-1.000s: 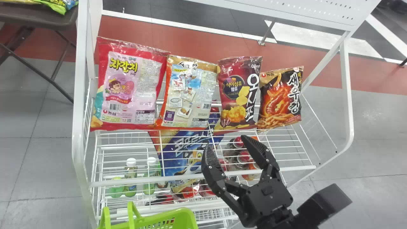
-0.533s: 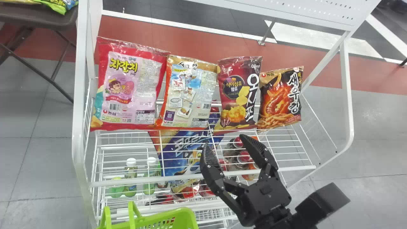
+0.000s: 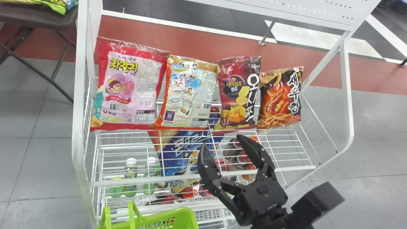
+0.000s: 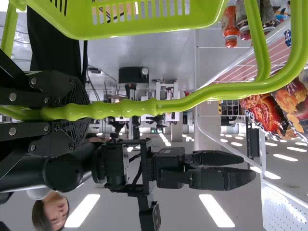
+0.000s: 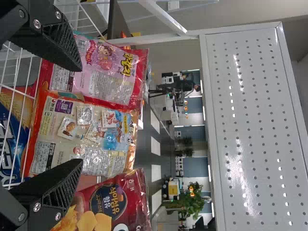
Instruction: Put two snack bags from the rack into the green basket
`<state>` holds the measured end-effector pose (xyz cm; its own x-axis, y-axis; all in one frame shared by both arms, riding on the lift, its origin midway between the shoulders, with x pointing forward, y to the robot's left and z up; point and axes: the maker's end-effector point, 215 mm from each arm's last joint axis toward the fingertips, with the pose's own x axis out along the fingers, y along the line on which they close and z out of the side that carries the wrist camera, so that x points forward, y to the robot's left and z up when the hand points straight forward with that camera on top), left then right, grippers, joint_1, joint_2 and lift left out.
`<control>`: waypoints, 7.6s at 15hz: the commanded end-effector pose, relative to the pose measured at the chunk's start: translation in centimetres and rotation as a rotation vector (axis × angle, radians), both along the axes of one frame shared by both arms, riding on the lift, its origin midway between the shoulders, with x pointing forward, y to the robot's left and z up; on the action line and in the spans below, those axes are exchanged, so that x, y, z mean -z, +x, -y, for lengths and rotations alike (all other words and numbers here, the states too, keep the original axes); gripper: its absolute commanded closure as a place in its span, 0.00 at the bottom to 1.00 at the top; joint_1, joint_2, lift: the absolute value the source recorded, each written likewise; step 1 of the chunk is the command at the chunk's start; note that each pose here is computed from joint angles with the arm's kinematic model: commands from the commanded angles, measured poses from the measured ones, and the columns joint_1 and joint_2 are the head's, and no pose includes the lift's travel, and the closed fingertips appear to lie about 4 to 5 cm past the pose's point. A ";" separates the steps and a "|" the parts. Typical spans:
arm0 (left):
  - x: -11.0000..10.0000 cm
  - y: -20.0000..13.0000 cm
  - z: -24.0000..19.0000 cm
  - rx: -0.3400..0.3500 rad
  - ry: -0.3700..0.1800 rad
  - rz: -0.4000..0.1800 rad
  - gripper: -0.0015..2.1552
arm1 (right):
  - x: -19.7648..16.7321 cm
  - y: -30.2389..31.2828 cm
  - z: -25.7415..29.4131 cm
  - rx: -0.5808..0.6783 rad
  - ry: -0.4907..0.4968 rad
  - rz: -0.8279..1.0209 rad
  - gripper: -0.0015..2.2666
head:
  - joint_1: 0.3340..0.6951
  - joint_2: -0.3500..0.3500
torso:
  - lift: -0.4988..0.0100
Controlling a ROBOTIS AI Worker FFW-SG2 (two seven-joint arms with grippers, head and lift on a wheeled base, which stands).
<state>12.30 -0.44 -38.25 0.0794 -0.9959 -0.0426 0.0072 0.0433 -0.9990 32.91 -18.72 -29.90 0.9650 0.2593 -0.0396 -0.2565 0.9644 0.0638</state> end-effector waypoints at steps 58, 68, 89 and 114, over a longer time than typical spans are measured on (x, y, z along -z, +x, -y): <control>1.6 2.3 0.6 0.028 0.029 0.017 0.68 | 3.7 10.3 -13.3 -0.342 0.021 -0.240 0.99 | 1.00 0.44 | 0.97; 2.3 1.4 2.7 0.057 0.024 -0.012 0.68 | 1.7 -3.0 2.4 -0.284 0.127 -0.484 0.99 | 1.00 0.00 | 0.97; 1.8 1.7 2.8 0.058 0.013 0.001 0.68 | 17.7 -16.0 -4.3 -0.410 0.130 -1.095 0.02 | 1.00 0.00 | 0.97; 2.1 2.4 3.2 0.073 0.041 0.024 0.67 | 8.2 17.8 -1.9 0.031 -0.050 -0.173 0.03 | 1.00 0.00 | 0.97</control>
<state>14.66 -3.64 -40.30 0.0057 -0.9963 -0.0860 0.0416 0.0861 -0.9954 50.20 -16.81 -37.16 0.9563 0.2269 -0.1846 -0.2221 0.9739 0.0462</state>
